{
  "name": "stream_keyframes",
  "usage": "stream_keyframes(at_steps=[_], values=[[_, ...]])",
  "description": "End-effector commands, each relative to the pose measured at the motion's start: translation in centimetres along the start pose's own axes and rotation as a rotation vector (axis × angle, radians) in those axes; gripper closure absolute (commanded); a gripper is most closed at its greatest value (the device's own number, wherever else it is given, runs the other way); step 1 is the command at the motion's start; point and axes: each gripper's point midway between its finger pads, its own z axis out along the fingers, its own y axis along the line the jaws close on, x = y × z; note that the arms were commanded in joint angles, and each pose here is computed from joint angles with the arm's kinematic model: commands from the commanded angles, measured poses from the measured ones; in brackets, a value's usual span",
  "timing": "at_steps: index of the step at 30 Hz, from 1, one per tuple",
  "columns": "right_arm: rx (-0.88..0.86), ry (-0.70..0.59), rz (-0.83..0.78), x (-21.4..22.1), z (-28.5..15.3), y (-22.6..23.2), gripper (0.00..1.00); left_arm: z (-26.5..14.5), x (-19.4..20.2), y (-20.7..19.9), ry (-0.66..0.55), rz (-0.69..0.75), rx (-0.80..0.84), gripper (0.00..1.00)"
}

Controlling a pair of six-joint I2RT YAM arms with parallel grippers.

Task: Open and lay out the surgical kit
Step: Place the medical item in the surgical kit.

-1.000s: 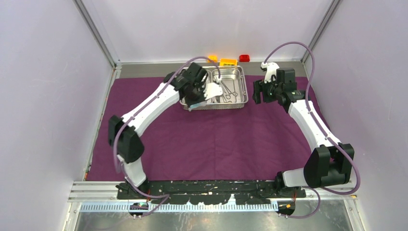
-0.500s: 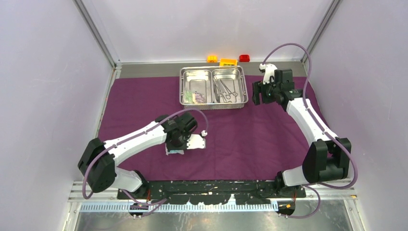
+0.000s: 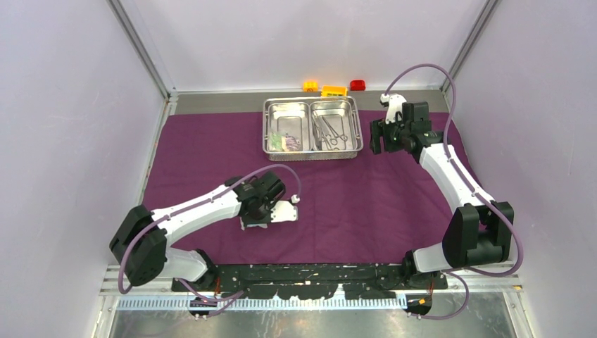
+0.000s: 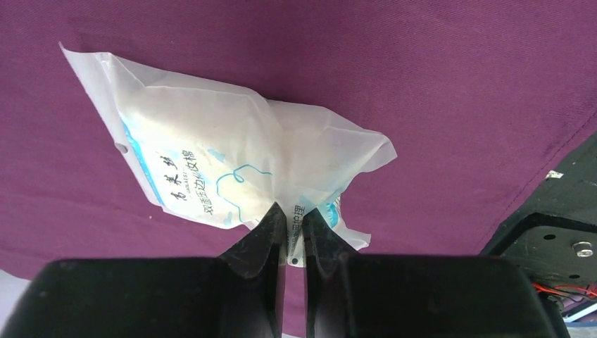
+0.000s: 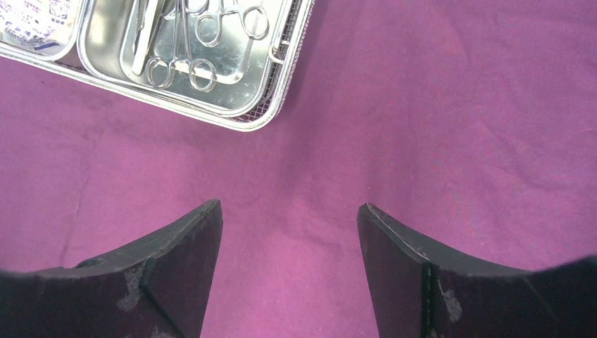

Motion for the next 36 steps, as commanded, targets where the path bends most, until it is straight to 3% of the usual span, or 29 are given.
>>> stream_keyframes(at_steps=[1,9,15,18,22,24,31,36], values=[[0.01,-0.04,-0.01,-1.0,0.1,-0.4,0.25,0.5,0.0,0.3,-0.007,0.01,-0.036,0.99],[0.003,-0.029,-0.013,-0.7,0.3,-0.4,0.25,1.2,1.6,-0.2,0.047,0.031,-0.041,0.99],[-0.002,-0.025,-0.012,-0.6,0.5,-0.3,0.25,1.5,1.6,-0.3,0.045,0.033,-0.037,0.89],[-0.003,-0.022,-0.012,-0.6,0.5,-0.3,0.25,1.2,1.5,0.0,0.045,0.032,-0.046,0.72],[-0.008,-0.016,-0.014,-0.4,0.7,-0.3,0.25,0.0,1.1,1.3,0.051,0.028,-0.095,0.28],[-0.01,-0.014,-0.013,-0.4,0.7,-0.2,0.25,-1.0,0.2,2.0,0.014,0.023,-0.112,0.17],[-0.01,-0.022,-0.015,-0.6,0.5,-0.2,0.25,-5.8,-4.9,6.7,-0.228,-0.041,-0.202,0.03],[-0.01,-0.028,-0.014,-0.8,0.3,-0.2,0.25,-8.9,-8.8,14.6,-0.394,-0.3,-0.297,0.02]])
